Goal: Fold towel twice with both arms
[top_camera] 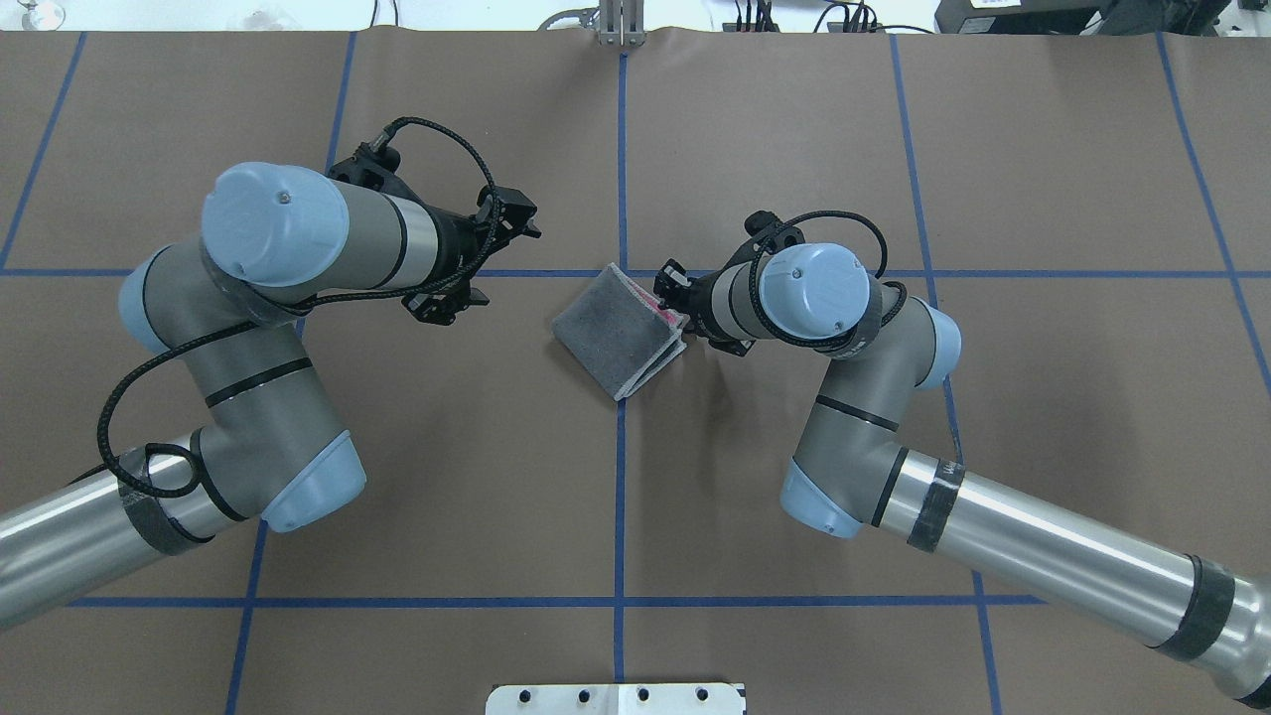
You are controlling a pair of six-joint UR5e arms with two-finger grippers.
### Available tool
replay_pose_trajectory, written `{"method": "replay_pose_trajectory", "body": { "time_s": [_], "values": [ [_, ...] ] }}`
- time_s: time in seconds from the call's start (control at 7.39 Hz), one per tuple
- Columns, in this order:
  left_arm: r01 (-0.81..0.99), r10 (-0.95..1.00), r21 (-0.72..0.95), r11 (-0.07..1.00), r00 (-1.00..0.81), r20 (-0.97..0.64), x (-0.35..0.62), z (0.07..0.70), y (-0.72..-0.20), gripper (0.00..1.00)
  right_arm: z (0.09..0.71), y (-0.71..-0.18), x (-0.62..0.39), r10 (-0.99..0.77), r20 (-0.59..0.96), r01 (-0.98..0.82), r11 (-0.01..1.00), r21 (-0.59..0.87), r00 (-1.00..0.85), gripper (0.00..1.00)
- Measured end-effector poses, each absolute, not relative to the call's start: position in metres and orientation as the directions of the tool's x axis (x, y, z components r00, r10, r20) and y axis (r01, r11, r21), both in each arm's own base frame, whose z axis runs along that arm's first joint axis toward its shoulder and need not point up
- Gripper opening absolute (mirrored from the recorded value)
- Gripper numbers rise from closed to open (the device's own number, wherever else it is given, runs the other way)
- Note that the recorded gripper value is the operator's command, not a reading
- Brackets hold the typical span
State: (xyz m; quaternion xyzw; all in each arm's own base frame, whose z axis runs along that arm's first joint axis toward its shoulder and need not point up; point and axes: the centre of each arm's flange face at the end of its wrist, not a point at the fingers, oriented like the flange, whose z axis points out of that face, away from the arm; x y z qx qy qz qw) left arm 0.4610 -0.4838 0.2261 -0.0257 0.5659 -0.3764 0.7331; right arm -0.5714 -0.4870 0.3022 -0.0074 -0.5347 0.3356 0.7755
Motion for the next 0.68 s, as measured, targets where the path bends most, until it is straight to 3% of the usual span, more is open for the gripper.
{"method": "replay_pose_trajectory", "body": {
  "time_s": [0.41,0.68],
  "values": [
    [0.523,-0.581,-0.464,0.715,0.077,-0.810,0.4610,0.2267,-0.4837,0.99,0.3019,-0.4868,-0.5720,0.528,0.824,-0.512,0.775,-0.370,0.203,0.33],
    [0.523,-0.582,-0.464,0.715,0.078,-0.809,0.4606,0.2277,-0.4835,0.99,0.3013,-0.4873,-0.5715,0.529,0.824,-0.513,0.774,-0.372,0.201,0.20]
  ]
}}
